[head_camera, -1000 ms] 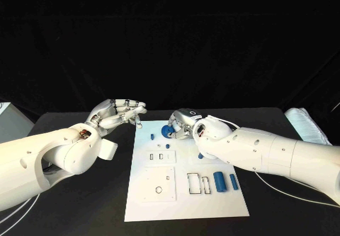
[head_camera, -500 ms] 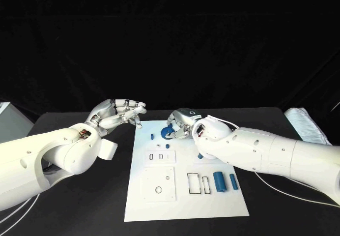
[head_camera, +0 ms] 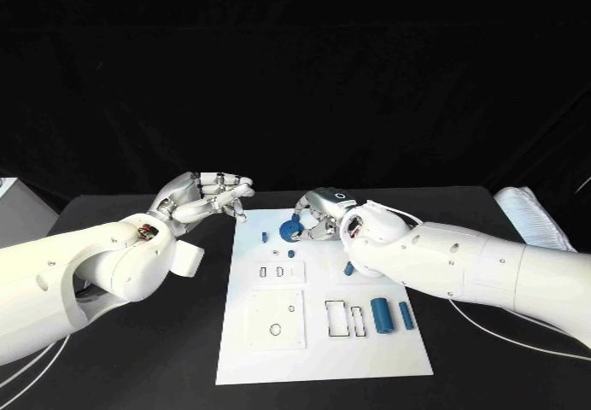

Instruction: Assemble the parts on the task board

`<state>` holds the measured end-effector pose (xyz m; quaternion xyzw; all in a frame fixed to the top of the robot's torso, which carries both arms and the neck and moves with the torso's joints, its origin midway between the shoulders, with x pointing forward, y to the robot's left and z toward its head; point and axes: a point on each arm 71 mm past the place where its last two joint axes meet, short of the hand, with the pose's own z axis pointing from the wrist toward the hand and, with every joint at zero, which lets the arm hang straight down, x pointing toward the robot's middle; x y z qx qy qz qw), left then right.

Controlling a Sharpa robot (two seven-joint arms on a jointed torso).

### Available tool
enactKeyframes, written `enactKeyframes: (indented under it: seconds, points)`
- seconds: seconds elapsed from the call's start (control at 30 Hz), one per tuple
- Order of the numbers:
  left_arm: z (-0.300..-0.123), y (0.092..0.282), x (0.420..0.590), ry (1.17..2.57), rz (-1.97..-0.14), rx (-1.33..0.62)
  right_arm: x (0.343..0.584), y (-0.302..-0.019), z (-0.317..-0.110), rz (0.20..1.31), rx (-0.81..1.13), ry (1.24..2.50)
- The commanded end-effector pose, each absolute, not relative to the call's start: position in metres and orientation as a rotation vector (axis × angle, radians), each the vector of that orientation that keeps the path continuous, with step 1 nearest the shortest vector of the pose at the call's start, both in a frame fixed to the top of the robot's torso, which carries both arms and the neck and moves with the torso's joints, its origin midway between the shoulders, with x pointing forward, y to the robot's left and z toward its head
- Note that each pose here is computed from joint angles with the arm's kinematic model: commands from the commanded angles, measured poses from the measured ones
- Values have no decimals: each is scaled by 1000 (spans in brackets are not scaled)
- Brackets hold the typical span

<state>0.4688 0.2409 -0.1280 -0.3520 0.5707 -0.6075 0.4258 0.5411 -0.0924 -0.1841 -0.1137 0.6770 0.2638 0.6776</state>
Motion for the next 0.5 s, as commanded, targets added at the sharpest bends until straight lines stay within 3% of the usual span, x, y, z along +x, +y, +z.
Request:
enactKeyframes:
  seconds: [0.03,0.2,0.5]
  points:
    - [-127,239,468,1432,-1539,-867,537,-101,-176,657,-209,1444]
    - [-127,241,469,1430,-1538,-867,531,-134,-159,764,-86,1425]
    - [-127,241,470,1430,-1541,-866,525,-211,-140,871,47,1566]
